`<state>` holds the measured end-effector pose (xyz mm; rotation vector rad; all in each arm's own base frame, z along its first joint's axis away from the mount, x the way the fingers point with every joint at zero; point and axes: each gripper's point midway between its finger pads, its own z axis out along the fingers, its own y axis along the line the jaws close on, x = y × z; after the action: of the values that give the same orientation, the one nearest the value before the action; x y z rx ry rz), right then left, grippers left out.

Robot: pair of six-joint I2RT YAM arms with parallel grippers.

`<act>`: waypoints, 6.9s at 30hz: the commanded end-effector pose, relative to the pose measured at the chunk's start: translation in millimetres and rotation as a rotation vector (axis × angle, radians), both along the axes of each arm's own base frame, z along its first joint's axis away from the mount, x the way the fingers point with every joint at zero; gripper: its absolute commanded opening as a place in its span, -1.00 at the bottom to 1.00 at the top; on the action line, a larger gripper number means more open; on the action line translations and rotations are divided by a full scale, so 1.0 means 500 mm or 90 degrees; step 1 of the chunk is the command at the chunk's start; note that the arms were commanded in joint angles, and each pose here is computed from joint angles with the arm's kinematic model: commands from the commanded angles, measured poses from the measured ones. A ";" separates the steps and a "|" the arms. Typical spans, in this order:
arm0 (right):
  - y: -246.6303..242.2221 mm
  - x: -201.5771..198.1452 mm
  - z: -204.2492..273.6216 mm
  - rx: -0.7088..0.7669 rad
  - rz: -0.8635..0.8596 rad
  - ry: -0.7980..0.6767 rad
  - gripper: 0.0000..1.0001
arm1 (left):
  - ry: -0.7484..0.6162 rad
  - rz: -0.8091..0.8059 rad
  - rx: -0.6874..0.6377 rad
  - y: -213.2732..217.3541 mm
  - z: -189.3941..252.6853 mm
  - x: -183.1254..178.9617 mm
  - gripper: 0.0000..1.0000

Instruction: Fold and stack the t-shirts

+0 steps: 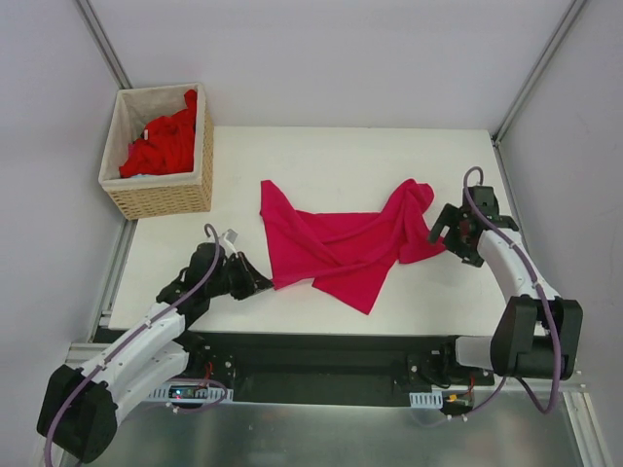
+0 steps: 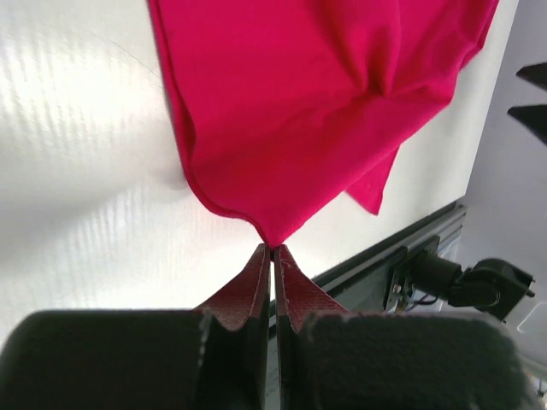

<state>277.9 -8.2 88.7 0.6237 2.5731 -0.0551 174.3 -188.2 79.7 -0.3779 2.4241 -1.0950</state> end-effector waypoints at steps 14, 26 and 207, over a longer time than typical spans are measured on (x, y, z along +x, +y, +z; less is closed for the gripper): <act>-0.025 0.078 -0.072 0.310 -0.136 -0.012 0.73 | 0.017 0.041 0.030 0.046 0.003 0.038 -1.00; -0.080 0.094 -0.099 0.308 -0.179 -0.006 0.32 | 0.019 0.045 0.024 0.054 0.010 0.051 -1.00; 0.136 -0.421 1.358 0.033 0.272 -1.267 -0.99 | -1.149 0.187 0.026 0.201 1.316 -0.161 -1.00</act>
<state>120.8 60.6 733.0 -0.0323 0.8792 0.5102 102.7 -95.1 714.4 0.2663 0.8203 -0.6668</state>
